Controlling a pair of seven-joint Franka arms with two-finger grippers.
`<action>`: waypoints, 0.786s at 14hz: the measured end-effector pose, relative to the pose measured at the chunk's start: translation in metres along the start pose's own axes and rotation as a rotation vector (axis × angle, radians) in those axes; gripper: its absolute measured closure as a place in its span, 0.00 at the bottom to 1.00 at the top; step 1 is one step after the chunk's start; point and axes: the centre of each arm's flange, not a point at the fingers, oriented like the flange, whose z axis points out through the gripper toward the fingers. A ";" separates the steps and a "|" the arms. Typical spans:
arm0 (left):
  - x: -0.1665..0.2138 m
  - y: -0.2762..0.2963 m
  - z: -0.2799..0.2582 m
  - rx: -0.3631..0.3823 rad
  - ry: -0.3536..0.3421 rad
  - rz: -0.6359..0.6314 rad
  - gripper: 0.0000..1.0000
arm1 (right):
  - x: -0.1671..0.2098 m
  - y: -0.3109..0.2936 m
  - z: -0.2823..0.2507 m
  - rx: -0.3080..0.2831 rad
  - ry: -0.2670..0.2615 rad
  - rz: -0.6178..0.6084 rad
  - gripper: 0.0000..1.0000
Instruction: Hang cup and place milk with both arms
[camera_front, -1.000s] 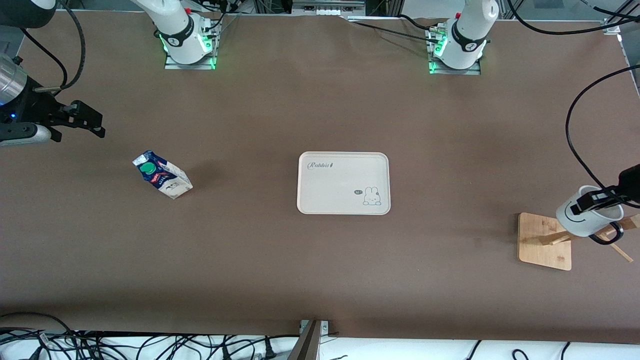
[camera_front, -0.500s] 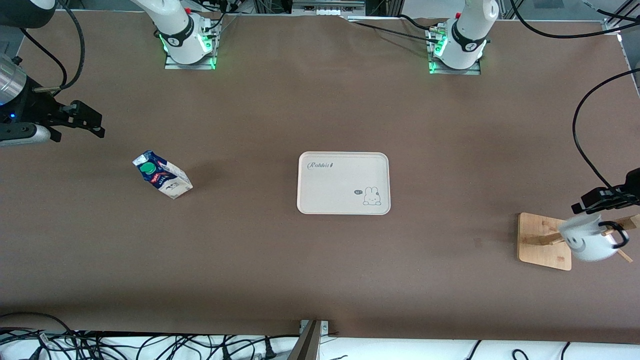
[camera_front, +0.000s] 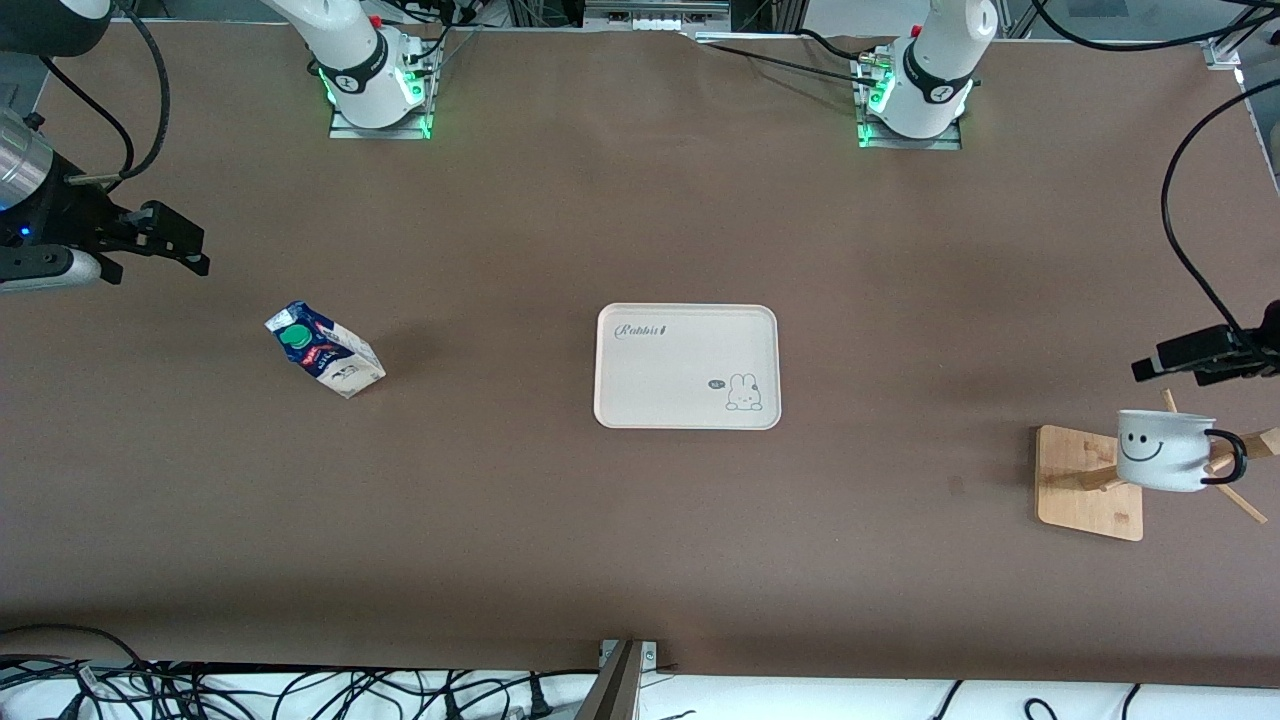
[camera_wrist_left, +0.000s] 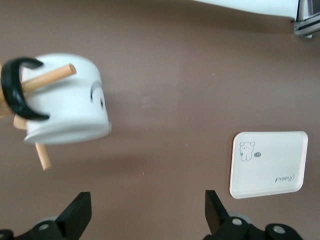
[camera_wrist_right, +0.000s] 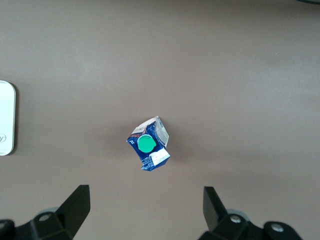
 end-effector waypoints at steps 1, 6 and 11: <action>-0.008 0.014 -0.010 0.040 -0.015 0.010 0.00 | 0.000 0.000 0.000 0.000 -0.001 0.000 0.00; -0.036 0.052 -0.038 0.198 -0.066 0.068 0.00 | 0.000 0.003 0.001 0.000 -0.003 0.005 0.00; -0.039 0.069 -0.035 0.209 -0.087 0.092 0.00 | 0.000 0.005 0.001 0.000 -0.003 0.009 0.00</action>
